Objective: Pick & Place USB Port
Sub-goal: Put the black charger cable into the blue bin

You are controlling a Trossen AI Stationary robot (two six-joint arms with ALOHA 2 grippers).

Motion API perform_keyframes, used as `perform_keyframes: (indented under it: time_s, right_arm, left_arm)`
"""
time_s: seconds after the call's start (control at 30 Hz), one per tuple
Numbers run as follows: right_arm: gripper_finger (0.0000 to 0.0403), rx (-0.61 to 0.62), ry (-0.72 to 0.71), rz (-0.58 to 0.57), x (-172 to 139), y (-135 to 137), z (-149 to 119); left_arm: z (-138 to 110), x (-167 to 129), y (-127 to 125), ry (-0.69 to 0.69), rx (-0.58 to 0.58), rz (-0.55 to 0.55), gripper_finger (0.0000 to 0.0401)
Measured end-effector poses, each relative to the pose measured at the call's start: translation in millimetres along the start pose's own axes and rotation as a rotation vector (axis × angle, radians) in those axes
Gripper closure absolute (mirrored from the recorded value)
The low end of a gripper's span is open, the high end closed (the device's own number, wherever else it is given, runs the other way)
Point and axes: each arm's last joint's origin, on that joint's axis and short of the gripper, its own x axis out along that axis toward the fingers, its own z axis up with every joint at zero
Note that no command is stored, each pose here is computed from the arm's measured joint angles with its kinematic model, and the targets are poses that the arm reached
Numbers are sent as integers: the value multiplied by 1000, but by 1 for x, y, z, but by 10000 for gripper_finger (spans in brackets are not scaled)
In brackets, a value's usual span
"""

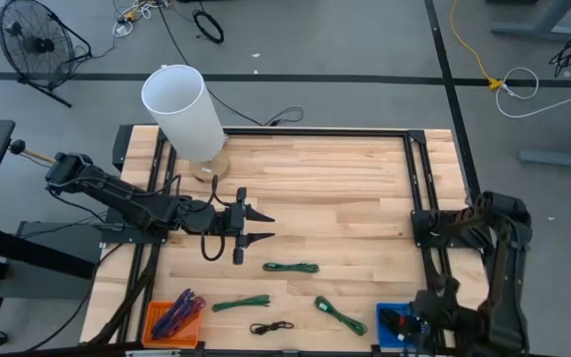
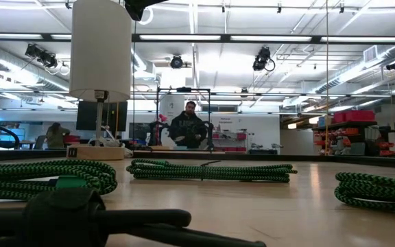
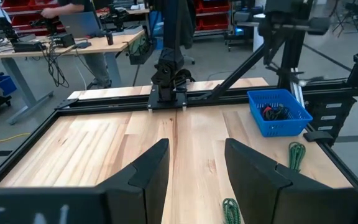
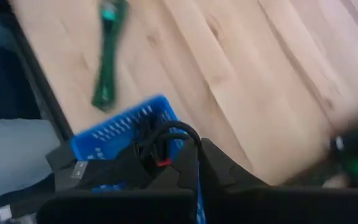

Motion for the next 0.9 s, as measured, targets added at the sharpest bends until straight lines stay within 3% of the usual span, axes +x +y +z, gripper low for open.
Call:
perform_keyframes:
  time_s: [0.27,0.6,0.9]
  right_arm:
    - [403,144,20,-41,1,-4,-23]
    - [403,223,170,-181,20,-10,-36]
    - [403,255,215,-105,32,-2,-44]
  left_arm:
    - [1,0,0,-6,5,1,238]
    - [1,1,2,-8,4,6,238]
    - [1,1,2,-8,5,6,238]
